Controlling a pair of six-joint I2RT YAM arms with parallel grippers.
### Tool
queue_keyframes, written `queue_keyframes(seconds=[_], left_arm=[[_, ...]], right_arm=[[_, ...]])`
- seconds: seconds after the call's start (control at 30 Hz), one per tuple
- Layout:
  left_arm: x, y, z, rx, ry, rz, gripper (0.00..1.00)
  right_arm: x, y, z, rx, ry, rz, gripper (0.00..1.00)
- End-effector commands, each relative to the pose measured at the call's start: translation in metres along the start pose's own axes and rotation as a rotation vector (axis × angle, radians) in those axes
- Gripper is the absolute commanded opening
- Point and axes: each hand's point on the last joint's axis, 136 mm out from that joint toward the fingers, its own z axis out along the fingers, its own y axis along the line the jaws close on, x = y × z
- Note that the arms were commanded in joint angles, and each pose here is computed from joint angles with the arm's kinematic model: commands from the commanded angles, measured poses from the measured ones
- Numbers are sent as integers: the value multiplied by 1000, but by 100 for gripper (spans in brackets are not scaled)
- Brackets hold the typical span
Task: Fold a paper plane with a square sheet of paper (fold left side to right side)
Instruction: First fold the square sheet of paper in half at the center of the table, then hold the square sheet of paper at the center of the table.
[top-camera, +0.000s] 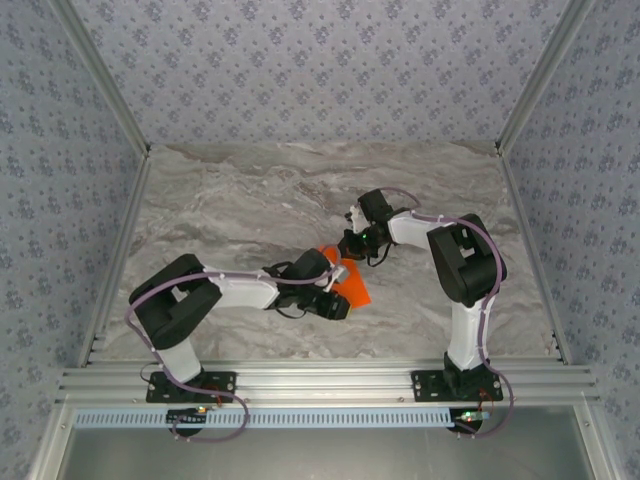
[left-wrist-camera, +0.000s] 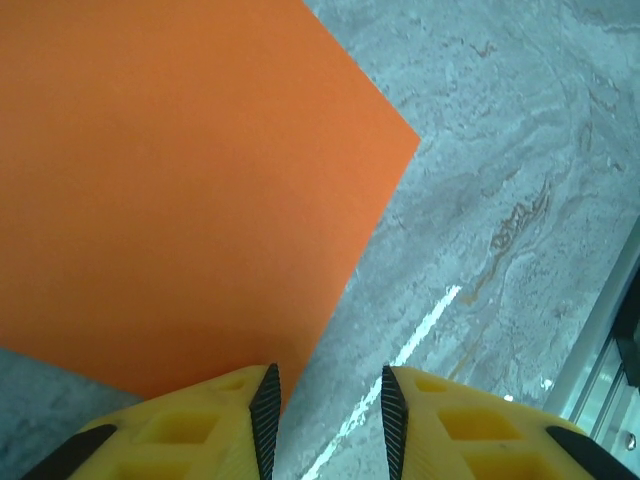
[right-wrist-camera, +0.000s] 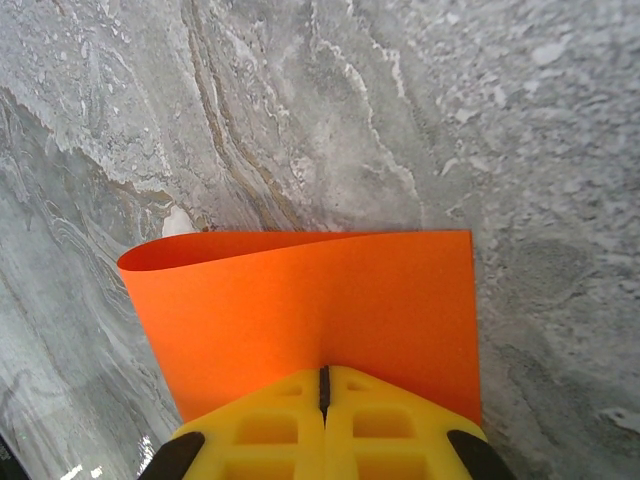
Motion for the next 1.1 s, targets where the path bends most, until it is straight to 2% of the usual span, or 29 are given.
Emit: queue_keyframes(seconds=[0.0,0.2,0.4,0.53,0.77,1.07], left_arm=[[42,2,0,3,118,-54,34],[33,-10,-12,41,64,-37,35],[-20,-18,-46,126,-106,-71,37],[-48,-6,-50,114,-152,-83,37],[-69,10,-24,120,-133,-108,37],[-55,27,-6,54,-73,-135,37]], right_arm=[[30,-37,14,135,97,77,0],[30,-36,15,130,98,75,0],[25,-26,13,92,79,69,0],[25,-26,12,97,80,70,0],[25,-25,12,98,81,69,0],[13,-10,7,44,50,46,0]])
